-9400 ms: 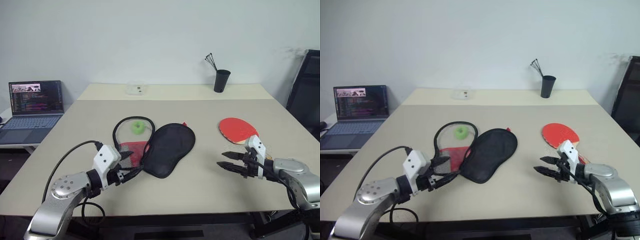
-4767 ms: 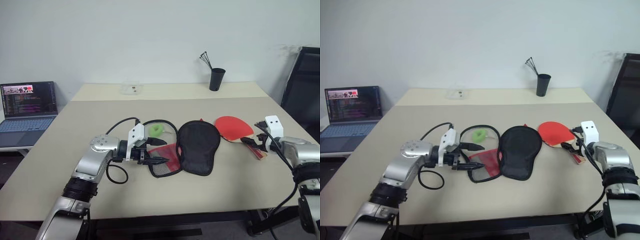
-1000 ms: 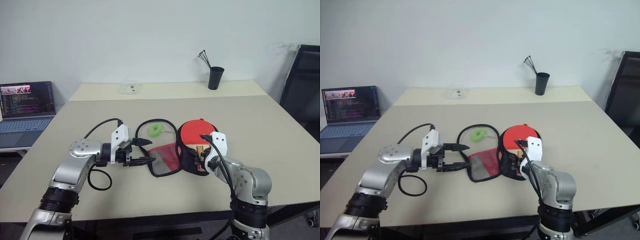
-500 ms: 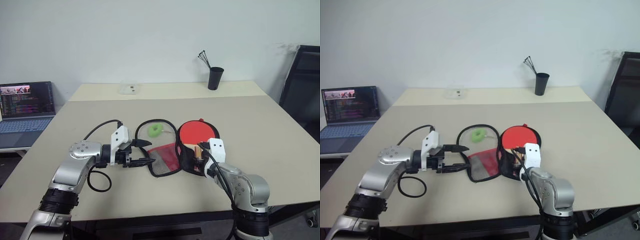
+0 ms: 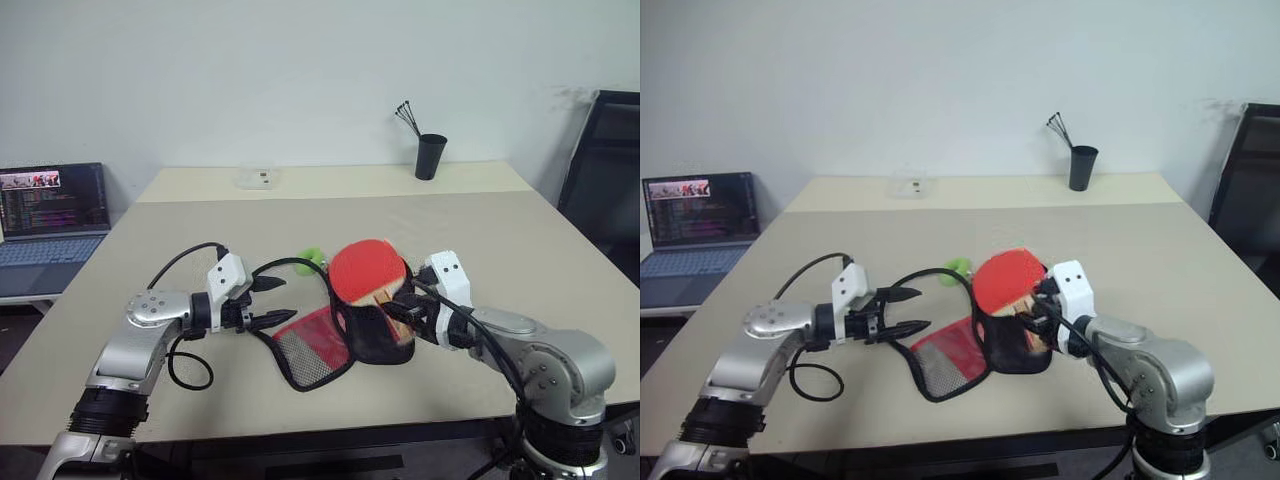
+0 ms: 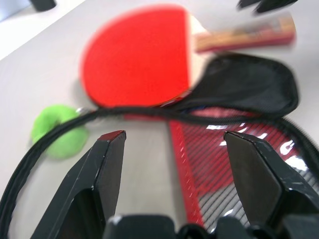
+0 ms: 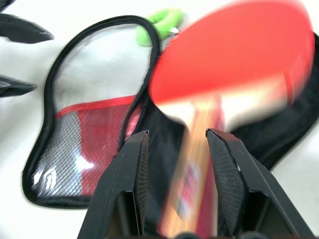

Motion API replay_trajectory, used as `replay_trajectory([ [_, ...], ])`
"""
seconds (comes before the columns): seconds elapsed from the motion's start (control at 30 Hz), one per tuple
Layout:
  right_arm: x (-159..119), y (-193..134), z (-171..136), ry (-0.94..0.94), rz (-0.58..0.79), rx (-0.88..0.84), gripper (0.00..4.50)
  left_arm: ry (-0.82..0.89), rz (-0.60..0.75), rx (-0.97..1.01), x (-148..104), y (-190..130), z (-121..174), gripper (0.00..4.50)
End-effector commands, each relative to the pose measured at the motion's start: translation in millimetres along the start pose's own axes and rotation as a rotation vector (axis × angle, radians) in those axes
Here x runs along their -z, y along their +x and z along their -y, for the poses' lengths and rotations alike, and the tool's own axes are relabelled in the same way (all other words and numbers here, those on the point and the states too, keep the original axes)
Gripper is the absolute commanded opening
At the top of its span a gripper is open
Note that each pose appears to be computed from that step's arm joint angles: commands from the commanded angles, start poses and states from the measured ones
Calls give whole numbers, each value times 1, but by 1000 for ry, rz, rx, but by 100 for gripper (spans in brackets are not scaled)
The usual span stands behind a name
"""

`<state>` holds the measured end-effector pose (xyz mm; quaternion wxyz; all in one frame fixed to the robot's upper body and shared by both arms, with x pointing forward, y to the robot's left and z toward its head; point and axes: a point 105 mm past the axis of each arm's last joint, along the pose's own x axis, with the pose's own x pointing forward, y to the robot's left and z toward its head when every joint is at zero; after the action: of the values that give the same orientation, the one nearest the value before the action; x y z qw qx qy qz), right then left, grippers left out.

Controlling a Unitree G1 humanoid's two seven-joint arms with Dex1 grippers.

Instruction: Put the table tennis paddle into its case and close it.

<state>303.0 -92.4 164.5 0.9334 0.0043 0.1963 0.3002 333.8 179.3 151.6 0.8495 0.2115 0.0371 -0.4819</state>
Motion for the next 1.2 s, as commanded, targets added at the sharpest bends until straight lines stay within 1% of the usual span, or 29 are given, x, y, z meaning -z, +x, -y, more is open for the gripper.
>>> replay_trajectory([
  [0.03, -3, -2, -7, -19, 16, -39, 198, 42, 33, -33, -9, -1, -7, 342],
  [0.2, 12, 5, -15, 13, -14, -49, 198, 51, 36, -36, -10, 0, -8, 342],
  [0.3, 17, 5, -17, 18, -19, -53, 258, 55, 33, -40, -10, -2, -9, 342],
  [0.4, 16, 4, -17, 8, -15, -75, 353, 49, 21, -44, -7, -7, -9, 342],
  [0.47, 10, -3, -24, -25, 5, -160, 422, 38, 3, -61, -2, -13, -11, 342],
  [0.6, -3, -19, -25, -82, 40, -251, 422, 15, -28, -73, 7, -24, -11, 342],
  [0.73, -16, -36, -18, -161, 68, -294, 427, -20, -73, -87, 19, -39, -9, 254],
  [0.8, -21, -42, -12, -199, 81, -288, 427, -23, -123, -99, 30, -48, -9, 177],
  [0.93, -22, -45, -6, -245, 81, -280, 427, -34, -220, -94, 51, -59, -4, 31],
  [0.97, -22, -45, -5, -248, 83, -277, 427, -36, -237, -91, 55, -61, -3, 2],
  [1.07, -22, -44, -2, -263, 84, -261, 427, -52, -283, -96, 67, -63, -1, 2],
  [1.2, -20, -43, -2, -271, 80, -265, 427, -70, -304, -115, 76, -59, -2, 2],
])
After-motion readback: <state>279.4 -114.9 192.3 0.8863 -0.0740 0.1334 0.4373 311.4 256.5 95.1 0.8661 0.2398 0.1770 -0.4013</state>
